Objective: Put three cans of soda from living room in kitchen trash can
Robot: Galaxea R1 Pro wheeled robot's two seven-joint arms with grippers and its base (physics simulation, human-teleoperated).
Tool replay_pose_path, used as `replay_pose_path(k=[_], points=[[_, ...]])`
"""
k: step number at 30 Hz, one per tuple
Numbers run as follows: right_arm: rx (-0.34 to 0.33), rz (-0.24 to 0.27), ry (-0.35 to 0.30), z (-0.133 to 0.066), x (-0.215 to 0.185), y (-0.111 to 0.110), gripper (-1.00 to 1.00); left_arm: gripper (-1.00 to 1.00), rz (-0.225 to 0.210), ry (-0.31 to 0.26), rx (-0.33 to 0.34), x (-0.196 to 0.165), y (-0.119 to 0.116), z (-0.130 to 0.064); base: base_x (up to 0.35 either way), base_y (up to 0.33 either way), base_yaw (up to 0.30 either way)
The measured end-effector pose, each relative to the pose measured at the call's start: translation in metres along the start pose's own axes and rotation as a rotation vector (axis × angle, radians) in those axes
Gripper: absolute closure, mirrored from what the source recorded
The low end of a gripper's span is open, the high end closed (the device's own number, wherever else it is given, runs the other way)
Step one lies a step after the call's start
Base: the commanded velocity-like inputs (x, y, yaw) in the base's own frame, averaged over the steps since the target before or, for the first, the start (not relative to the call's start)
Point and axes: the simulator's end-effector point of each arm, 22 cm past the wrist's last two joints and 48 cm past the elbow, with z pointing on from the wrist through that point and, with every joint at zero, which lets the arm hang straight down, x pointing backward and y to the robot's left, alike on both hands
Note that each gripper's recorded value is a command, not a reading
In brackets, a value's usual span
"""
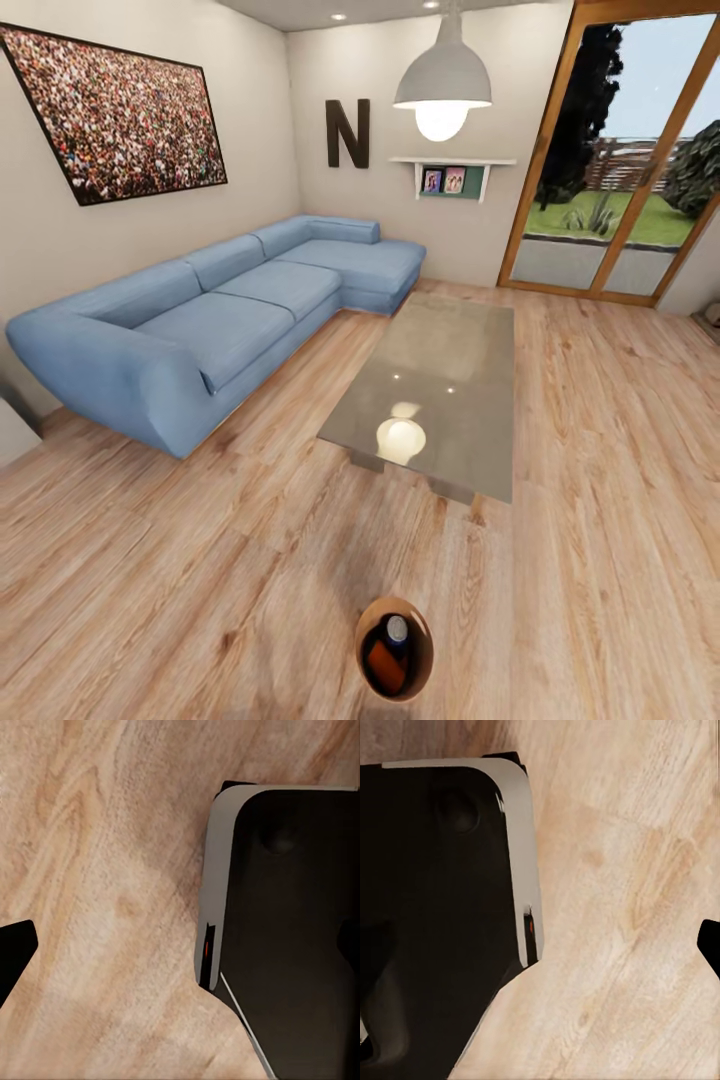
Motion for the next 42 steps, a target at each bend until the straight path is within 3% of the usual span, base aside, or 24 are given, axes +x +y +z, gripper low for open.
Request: replay_pose_path(k=[10,21,42], points=[[0.005,0.017,-0.009,-0.011,0.000,-0.001,-1.00,-1.00,-0.005,-0.005,-0.068,-0.002,0.006,-0.009,0.000,0.000,0.000],[0.005,0.018,-0.010,-0.023,0.002,0.000,-1.00,-1.00,-0.012,-0.007,-0.067,0.000,-0.002,-0.020,0.000,0.000,0.000],[0.015,0.037,-0.016,-0.022,0.001,-0.001,-1.00,-1.00,-0.021,-0.048,-0.070,-0.017,-0.008,-0.016,0.000,0.000,0.000]])
